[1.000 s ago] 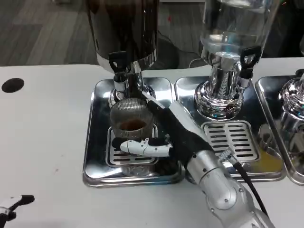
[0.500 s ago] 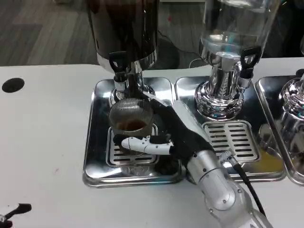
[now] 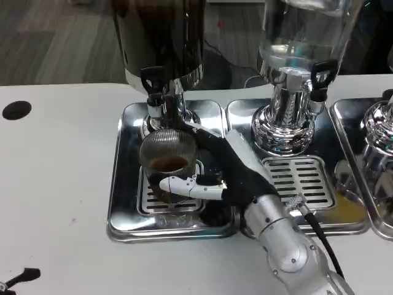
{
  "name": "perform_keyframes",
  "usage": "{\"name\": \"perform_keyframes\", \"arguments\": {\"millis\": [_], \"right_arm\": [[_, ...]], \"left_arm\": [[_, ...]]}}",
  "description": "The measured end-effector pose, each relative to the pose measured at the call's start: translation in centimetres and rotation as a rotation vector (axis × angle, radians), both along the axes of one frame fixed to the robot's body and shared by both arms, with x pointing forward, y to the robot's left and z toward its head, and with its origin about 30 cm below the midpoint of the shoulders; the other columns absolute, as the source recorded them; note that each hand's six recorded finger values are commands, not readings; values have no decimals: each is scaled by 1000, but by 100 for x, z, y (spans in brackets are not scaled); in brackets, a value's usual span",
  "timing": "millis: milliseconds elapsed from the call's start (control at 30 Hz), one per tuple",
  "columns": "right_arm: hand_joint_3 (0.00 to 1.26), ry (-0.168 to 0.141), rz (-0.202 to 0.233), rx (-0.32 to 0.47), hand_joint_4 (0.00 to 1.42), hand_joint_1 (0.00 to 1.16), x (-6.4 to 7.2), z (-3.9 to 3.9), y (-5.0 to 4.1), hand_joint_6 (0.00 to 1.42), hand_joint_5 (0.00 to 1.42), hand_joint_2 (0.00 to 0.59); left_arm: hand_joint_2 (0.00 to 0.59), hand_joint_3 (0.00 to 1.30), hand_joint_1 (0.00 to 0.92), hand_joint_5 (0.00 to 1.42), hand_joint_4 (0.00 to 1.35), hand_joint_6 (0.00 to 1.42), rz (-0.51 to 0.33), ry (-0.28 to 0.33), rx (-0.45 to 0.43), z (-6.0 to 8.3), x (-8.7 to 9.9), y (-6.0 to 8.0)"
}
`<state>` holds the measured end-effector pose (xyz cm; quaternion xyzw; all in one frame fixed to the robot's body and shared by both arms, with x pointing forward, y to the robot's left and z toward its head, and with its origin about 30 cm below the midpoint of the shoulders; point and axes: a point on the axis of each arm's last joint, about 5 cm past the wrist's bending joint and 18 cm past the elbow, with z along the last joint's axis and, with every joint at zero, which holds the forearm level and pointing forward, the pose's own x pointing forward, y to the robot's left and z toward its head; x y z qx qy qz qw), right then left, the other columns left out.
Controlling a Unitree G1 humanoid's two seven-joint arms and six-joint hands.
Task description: Grasp the cup under the faucet to collect the drink, then remove the cup.
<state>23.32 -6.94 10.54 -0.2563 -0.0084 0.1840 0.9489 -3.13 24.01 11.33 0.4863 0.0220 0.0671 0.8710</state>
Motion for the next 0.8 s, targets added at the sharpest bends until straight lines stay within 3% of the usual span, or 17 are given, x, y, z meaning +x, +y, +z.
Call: {"name": "perform_keyframes", "arguments": {"millis": [333, 533, 800], "right_arm": [[240, 12, 7, 8, 210, 655, -20, -31, -38, 46, 197, 84], [185, 25, 19, -11, 172, 651, -24, -54, -93, 8, 182, 86], [193, 38, 5, -5, 194, 652, -63, -115, -88, 21, 197, 80]], "left_arm": [[124, 382, 2, 391, 315, 614, -4, 7, -4, 1, 1, -9], [125, 389, 3, 401, 318, 616, -13, 12, -6, 6, 8, -18], [126, 390, 3, 407, 321, 617, -18, 8, -8, 17, 18, -33]]}}
